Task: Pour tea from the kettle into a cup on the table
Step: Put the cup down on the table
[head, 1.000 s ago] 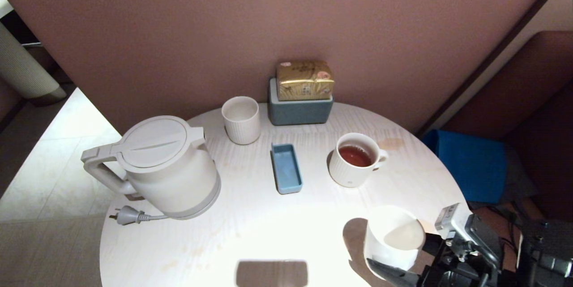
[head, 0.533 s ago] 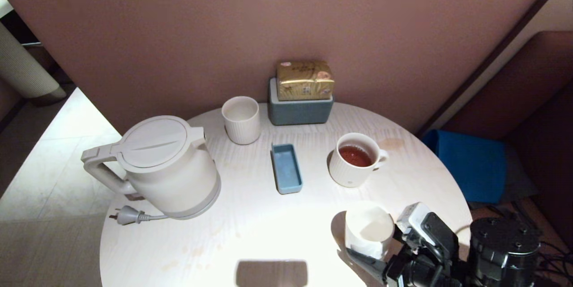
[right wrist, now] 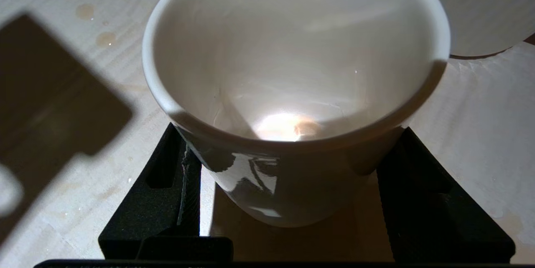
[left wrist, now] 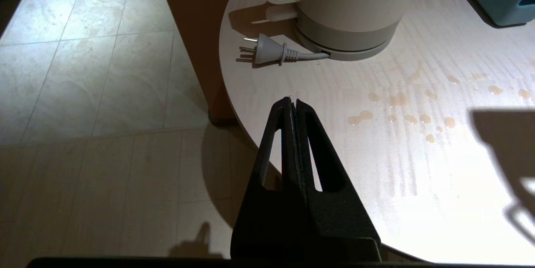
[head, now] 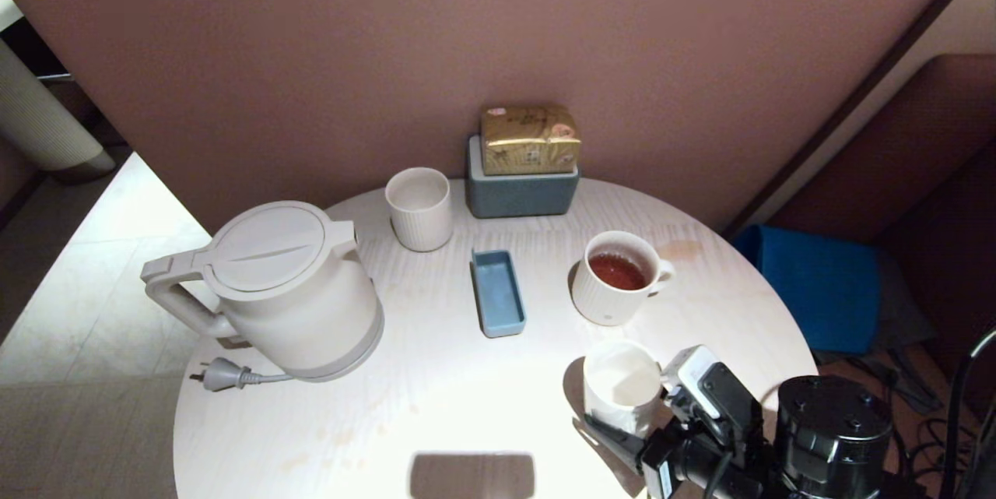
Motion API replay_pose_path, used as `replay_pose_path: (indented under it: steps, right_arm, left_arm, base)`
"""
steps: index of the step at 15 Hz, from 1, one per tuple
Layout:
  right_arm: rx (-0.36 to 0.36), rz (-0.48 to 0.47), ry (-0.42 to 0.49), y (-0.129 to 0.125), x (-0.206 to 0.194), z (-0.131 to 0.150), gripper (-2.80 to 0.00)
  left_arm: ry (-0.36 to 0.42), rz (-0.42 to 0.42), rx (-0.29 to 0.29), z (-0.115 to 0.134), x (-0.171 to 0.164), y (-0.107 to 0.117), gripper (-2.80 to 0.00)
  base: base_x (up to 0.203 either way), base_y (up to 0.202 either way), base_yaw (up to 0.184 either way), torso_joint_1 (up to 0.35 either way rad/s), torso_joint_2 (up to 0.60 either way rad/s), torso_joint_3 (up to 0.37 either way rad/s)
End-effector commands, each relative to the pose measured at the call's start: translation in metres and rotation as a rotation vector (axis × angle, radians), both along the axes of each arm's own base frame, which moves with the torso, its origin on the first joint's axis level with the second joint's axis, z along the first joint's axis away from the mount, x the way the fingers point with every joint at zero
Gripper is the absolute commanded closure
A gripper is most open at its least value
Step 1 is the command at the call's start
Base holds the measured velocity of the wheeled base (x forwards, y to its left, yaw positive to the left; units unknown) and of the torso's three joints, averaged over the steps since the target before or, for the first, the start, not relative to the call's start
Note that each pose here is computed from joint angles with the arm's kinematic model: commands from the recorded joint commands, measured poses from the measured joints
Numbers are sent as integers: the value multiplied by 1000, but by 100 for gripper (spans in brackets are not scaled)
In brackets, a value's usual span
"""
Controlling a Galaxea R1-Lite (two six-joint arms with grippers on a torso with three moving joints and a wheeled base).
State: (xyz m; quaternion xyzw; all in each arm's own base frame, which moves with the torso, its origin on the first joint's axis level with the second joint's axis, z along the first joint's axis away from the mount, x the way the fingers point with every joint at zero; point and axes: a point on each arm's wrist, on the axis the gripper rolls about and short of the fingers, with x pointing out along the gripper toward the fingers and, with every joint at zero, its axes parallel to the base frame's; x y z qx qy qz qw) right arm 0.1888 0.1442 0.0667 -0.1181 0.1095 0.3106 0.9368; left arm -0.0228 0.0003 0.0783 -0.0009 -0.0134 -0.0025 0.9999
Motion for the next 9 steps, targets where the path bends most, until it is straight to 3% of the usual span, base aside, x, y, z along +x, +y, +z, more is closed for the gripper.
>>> replay_pose_path:
  steps: [1, 4, 5, 9]
  right_arm:
    - [-4, 9, 3, 3, 0, -2, 0]
    - [-13, 7, 15, 1, -3, -4, 0]
    - [-14, 5, 16, 1, -3, -4, -280]
    - [-21, 3, 24, -1, -6, -6, -280]
  left_arm:
    - [-1, 0, 0, 0, 0, 0, 0]
    - [0, 0, 0, 0, 0, 0, 0]
    - [0, 0, 0, 0, 0, 0, 0]
    - [0, 0, 0, 0, 0, 0, 0]
  base:
    - [0, 0, 0, 0, 0, 0]
    - [0, 0, 0, 0, 0, 0]
    - [0, 0, 0, 0, 0, 0]
    - [0, 0, 0, 0, 0, 0]
